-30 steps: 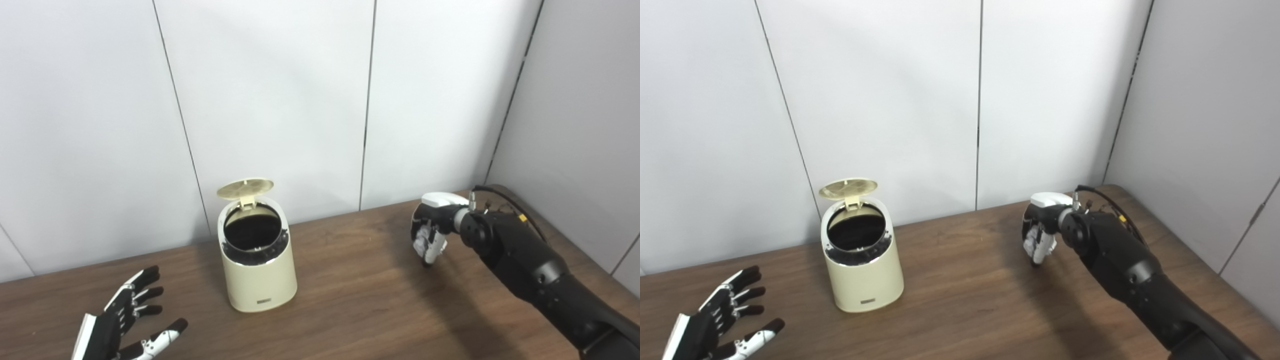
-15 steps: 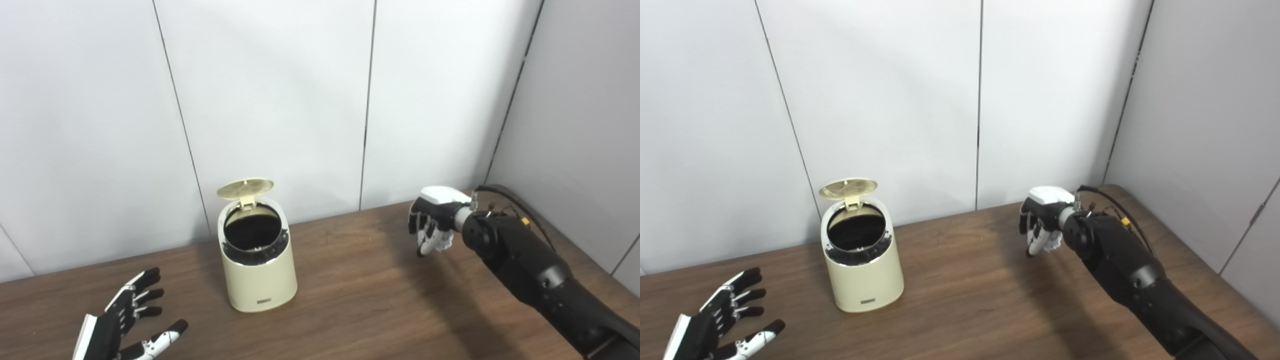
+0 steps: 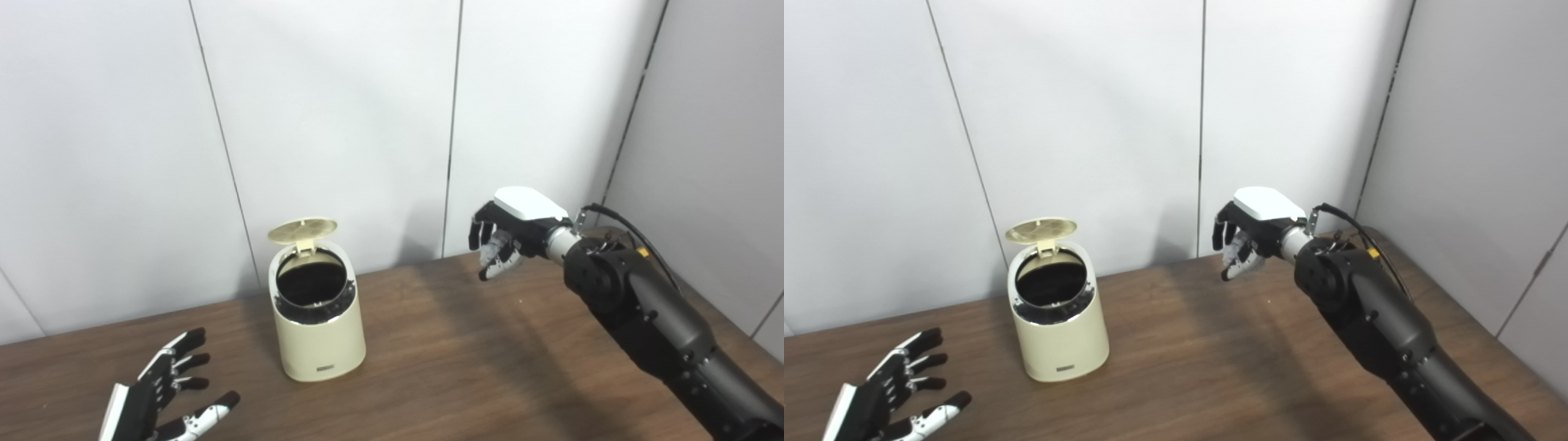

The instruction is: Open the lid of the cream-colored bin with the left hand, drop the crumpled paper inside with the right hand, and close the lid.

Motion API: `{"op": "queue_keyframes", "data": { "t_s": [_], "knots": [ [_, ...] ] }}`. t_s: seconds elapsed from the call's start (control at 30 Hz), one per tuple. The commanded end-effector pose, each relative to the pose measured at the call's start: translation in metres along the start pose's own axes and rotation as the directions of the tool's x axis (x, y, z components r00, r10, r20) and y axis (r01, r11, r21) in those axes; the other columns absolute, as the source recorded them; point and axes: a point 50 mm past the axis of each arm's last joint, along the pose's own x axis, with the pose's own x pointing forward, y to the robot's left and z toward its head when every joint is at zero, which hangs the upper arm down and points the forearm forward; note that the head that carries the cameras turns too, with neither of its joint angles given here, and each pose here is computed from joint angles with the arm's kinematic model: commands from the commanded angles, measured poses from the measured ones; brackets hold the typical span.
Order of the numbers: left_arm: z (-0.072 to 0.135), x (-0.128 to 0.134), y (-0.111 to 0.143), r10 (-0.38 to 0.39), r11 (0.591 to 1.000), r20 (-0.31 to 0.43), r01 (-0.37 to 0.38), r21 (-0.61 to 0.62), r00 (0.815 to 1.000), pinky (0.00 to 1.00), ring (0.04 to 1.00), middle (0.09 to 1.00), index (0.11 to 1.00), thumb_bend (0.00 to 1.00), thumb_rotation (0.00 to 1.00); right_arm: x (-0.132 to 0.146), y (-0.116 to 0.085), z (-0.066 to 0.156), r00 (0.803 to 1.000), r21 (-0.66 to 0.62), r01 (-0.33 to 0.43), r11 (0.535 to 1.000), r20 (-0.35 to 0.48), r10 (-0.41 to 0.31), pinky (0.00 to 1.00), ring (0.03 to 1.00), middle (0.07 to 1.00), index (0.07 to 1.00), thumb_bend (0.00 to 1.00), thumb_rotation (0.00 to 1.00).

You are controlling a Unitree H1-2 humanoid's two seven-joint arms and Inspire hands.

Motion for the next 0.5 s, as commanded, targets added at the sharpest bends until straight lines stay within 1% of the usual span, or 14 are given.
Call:
{"op": "queue_keyframes", "data": {
  "t_s": [0.0, 0.07, 0.17, 0.23, 0.3, 0.37, 0.43, 0.47],
  "knots": [
    [0.01, 0.008, 0.0, 0.017, 1.0, 0.073, -0.018, 0.002, 0.997, 0.63, 0.776, 0.849, 0.872, 0.72, 0.09, -0.002, -0.026, 0.009, 0.994, -0.013, 0.087, 0.996, 0.064, -0.086, 0.42, 0.428, 0.507, 0.494, 0.5, 0.0],
    [0.009, 0.008, -0.004, 0.02, 1.0, 0.072, -0.02, 0.0, 0.997, 0.63, 0.776, 0.849, 0.873, 0.73, 0.09, -0.003, -0.027, 0.016, 0.992, -0.014, 0.088, 0.996, 0.09, -0.086, 0.42, 0.427, 0.507, 0.497, 0.5, 0.0],
    [0.008, 0.008, -0.008, 0.019, 1.0, 0.069, -0.019, 0.01, 0.997, 0.61, 0.765, 0.841, 0.868, 0.74, 0.12, -0.003, -0.029, 0.029, 0.988, -0.014, 0.088, 0.996, 0.131, -0.085, 0.41, 0.422, 0.507, 0.5, 0.5, 0.0],
    [0.009, 0.008, -0.011, 0.014, 1.0, 0.069, -0.016, 0.015, 0.997, 0.63, 0.764, 0.844, 0.87, 0.73, 0.14, -0.004, -0.031, 0.036, 0.983, -0.007, 0.092, 0.996, 0.158, -0.09, 0.39, 0.421, 0.508, 0.504, 0.5, 0.0],
    [0.009, 0.008, -0.014, 0.011, 1.0, 0.068, -0.012, 0.015, 0.998, 0.63, 0.768, 0.85, 0.875, 0.73, 0.14, -0.006, -0.034, 0.047, 0.974, -0.012, 0.103, 0.995, 0.203, -0.099, 0.38, 0.42, 0.504, 0.508, 0.5, 0.0],
    [0.009, 0.009, -0.016, 0.009, 1.0, 0.069, -0.01, 0.011, 0.998, 0.63, 0.773, 0.854, 0.881, 0.73, 0.15, -0.007, -0.037, 0.058, 0.965, -0.01, 0.109, 0.994, 0.241, -0.103, 0.39, 0.414, 0.494, 0.515, 0.5, 0.0],
    [0.009, 0.009, -0.019, 0.01, 1.0, 0.07, -0.01, 0.005, 0.997, 0.63, 0.779, 0.85, 0.877, 0.73, 0.14, -0.008, -0.04, 0.067, 0.96, -0.003, 0.108, 0.994, 0.258, -0.104, 0.41, 0.404, 0.49, 0.529, 0.5, 0.0],
    [0.009, 0.009, -0.02, 0.01, 1.0, 0.069, -0.011, 0.003, 0.998, 0.63, 0.78, 0.849, 0.876, 0.73, 0.14, -0.008, -0.041, 0.074, 0.953, 0.003, 0.112, 0.994, 0.282, -0.108, 0.42, 0.403, 0.49, 0.53, 0.5, 0.0]
  ]
}}
